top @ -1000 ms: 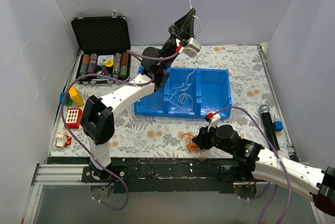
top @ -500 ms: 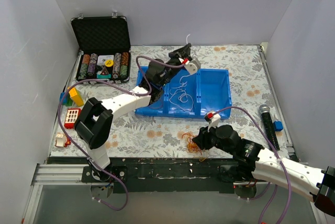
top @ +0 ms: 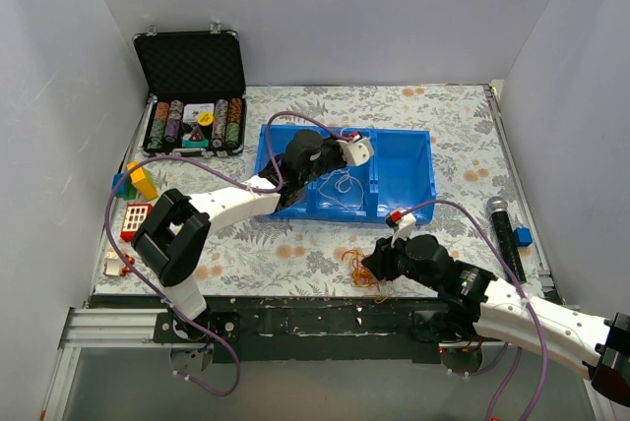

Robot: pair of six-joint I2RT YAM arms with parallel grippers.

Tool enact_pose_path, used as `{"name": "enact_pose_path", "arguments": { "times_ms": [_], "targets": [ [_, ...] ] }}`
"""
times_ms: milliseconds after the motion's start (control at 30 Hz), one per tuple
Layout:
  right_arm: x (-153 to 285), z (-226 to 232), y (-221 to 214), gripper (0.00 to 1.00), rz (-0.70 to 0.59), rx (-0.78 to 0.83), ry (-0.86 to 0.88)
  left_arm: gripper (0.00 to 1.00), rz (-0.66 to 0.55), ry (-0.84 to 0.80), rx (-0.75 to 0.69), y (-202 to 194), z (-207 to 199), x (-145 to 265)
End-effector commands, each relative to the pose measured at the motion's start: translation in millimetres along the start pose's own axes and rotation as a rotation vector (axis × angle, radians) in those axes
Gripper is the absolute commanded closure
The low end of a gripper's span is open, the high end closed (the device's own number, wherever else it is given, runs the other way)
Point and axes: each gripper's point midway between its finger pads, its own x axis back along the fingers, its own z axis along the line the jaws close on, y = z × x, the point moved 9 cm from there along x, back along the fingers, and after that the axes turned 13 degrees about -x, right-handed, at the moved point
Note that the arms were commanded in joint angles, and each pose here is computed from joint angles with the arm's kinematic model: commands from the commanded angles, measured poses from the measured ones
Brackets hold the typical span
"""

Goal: Untangle the cables

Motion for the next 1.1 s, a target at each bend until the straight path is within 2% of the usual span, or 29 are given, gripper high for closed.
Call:
{"name": "enact_pose_path", "arguments": {
  "times_ms": [0,233,300,433,600,667,900,1000,1067],
  "targets": [
    [0.4,1.4,2.4,0.56,-0.025,-0.018,0.002,1.0,0.075,-0.064,0.063,-2.8,-10.6,13.5],
    [0.3,1.7,2.9,0.56,-0.026,-0.015,0.003,1.0,0.157,-0.185,0.062,-15.0,-34.4,9.4],
    [0.2,1.6,2.8,0.56,-0.025,-0.015,0.002,1.0,0.224,-0.195,0.097,-21.1,-38.9,1.2],
    [0.9,1.6,2.8,0.56,-0.026,-0.015,0.003,0.99,0.239,-0.217,0.161,-18.6,-40.4,-12.2],
    [2.0,1.4,2.8,0.56,-0.03,-0.019,0.004,0.64,0.159,-0.3,0.184,-8.4,-43.9,-10.3],
    [2.1,1.6,2.9,0.56,-0.031,-0.018,0.005,0.53,0.146,-0.355,0.183,-5.6,-47.1,-4.9],
    [1.7,2.2,3.3,0.56,-0.028,-0.018,0.006,0.28,0.074,-0.37,0.173,10.8,-30.9,9.3],
    [1.9,2.9,4.2,0.56,-0.03,-0.017,0.008,0.11,-0.007,-0.371,0.192,22.4,-15.0,17.4],
    [1.9,2.9,4.2,0.56,-0.029,-0.016,0.009,0.07,-0.058,-0.359,0.211,26.9,-8.0,21.0]
  ]
}}
